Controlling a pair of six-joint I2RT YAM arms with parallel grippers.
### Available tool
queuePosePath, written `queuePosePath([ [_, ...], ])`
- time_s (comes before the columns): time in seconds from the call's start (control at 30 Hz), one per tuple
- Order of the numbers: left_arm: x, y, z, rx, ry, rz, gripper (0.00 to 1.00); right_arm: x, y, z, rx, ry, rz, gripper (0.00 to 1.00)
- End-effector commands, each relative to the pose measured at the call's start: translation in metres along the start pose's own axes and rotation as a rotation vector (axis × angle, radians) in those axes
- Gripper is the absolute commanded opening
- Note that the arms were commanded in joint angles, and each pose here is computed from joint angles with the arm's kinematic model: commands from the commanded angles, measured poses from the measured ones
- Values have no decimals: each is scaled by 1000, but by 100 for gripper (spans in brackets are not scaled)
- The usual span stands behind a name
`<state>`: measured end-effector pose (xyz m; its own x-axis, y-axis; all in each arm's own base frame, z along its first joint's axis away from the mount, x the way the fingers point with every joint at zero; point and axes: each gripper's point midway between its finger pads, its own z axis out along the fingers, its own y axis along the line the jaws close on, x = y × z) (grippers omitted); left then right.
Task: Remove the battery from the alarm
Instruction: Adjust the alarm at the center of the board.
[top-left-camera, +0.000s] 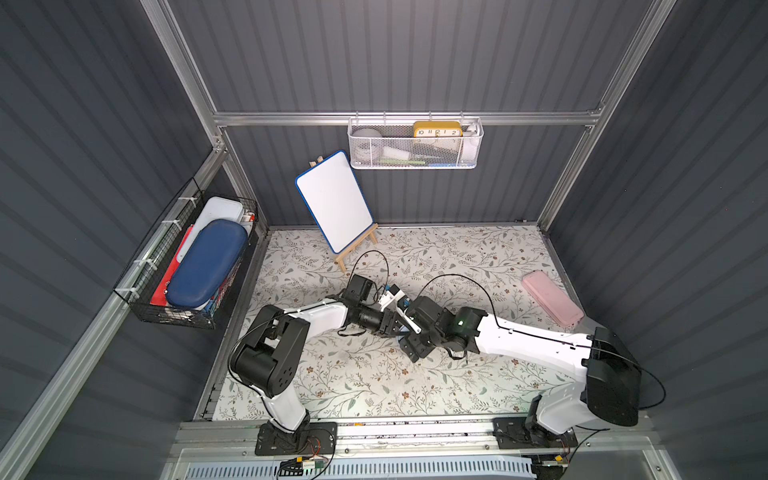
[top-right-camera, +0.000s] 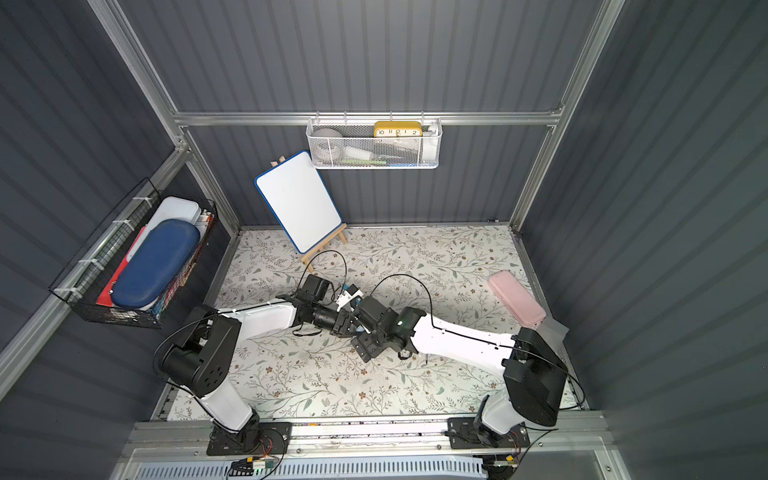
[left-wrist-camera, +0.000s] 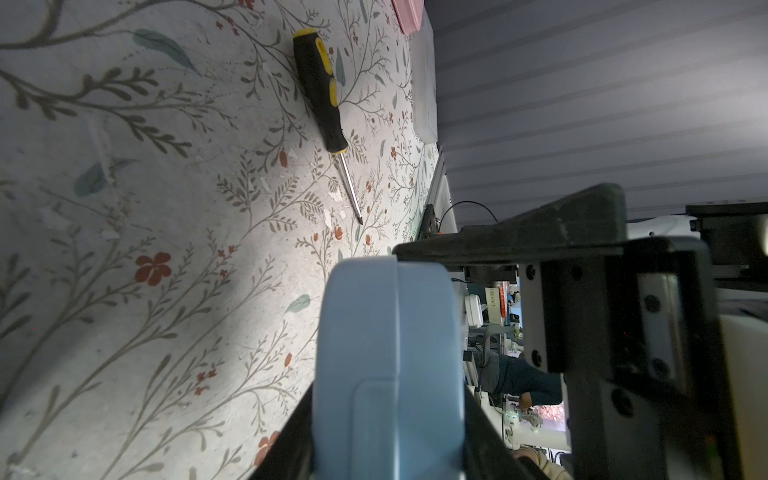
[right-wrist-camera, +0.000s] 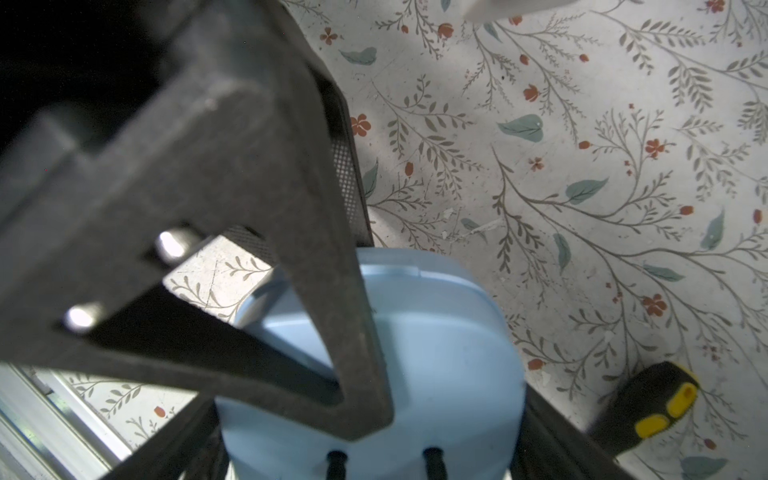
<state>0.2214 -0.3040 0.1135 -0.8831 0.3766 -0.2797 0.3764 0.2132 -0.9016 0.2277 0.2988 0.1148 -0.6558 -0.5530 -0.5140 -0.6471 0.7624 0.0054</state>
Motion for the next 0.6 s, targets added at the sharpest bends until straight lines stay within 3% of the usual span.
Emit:
queuePosePath([
  [0.0,-2,-5,-1,-10,1,22,0,-22,-6,-5,47,-84,24,77],
  [0.2,-2,11,0,-79,0,-26,0,-29,-10,-16,56,-124,29,99],
  [0.57,-4,25,1,-108,0,-47,0,-24,-31,-23,143,-141,52,99],
])
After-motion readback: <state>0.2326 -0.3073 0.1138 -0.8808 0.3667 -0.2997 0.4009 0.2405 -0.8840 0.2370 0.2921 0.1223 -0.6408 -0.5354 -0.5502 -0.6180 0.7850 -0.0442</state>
